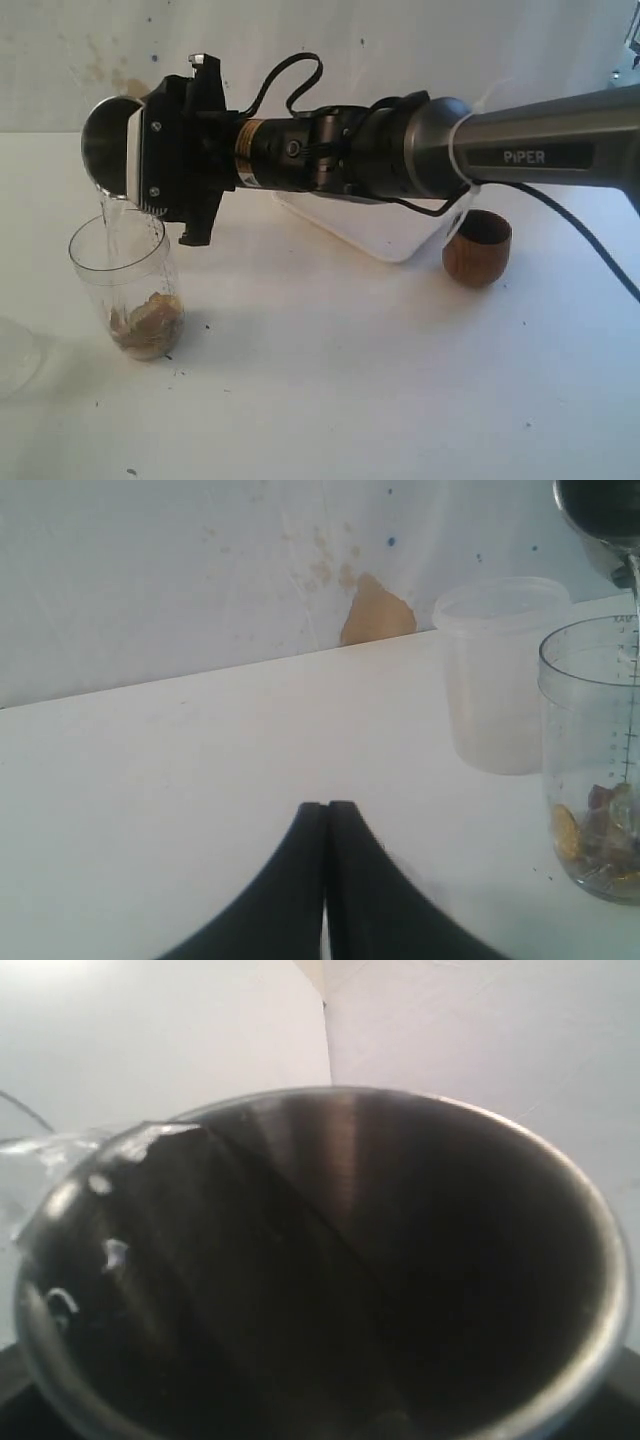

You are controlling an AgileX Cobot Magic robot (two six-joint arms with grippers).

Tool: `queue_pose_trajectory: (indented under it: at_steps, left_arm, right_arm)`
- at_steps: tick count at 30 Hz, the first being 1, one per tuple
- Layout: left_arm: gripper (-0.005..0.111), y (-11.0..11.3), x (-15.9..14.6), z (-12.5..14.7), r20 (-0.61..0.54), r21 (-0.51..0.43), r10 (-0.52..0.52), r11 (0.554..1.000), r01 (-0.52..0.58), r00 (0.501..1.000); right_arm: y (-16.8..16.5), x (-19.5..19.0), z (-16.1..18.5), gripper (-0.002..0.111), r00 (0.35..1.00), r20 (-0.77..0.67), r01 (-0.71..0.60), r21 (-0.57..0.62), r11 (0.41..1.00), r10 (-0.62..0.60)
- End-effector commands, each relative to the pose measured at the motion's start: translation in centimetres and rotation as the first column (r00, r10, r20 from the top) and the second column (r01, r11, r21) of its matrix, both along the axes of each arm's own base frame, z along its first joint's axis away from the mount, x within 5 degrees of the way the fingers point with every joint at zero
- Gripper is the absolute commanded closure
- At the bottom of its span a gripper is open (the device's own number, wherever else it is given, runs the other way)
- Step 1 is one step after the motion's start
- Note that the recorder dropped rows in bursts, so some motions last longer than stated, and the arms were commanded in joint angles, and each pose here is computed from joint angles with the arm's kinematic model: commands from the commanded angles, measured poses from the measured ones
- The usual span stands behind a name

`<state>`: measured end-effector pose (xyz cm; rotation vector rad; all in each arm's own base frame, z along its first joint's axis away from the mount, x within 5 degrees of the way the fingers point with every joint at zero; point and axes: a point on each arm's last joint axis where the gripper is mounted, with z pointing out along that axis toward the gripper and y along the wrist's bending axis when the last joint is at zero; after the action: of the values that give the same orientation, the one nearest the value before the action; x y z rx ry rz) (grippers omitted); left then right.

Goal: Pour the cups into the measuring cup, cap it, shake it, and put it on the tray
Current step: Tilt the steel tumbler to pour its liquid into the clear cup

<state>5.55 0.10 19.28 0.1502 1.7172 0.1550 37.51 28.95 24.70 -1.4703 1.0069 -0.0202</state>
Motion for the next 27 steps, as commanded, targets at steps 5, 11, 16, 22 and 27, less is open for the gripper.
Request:
queue_pose_trajectory:
  at_steps: [5,11,16,22,27]
  left_arm:
    - [0.106,-0.03,0.00,-0.07,0.005,-0.002,-0.006,1.000,0.006,1.000]
    - [0.106,-0.03,0.00,-0.07,0.005,-0.002,-0.006,1.000,0.006,1.000]
    - [0.106,-0.03,0.00,-0.07,0.005,-0.002,-0.006,1.000,0.006,1.000]
    - [0.106,-0.03,0.00,-0.07,0.005,-0.002,-0.006,1.000,0.006,1.000]
    - [0.106,-0.03,0.00,-0.07,0.005,-0.002,-0.006,1.000,0.006,1.000]
  right_arm:
    - [0.30,0.31,2.40,0.108,0.998,0.067,-0.003,0.040,0.999,0.000]
    - [0.00,0.66,2.16,0.108,0.996,0.084,0.039,-0.018,0.999,-0.038]
    - [-0.01,0.67,2.15,0.108,0.990,0.142,0.030,-0.063,0.998,-0.021]
    - [0.19,0.53,2.14,0.108,0.980,0.198,0.018,-0.107,0.994,0.004]
    - [0.56,0.24,2.10,0.108,0.966,0.256,0.006,-0.160,0.987,0.035]
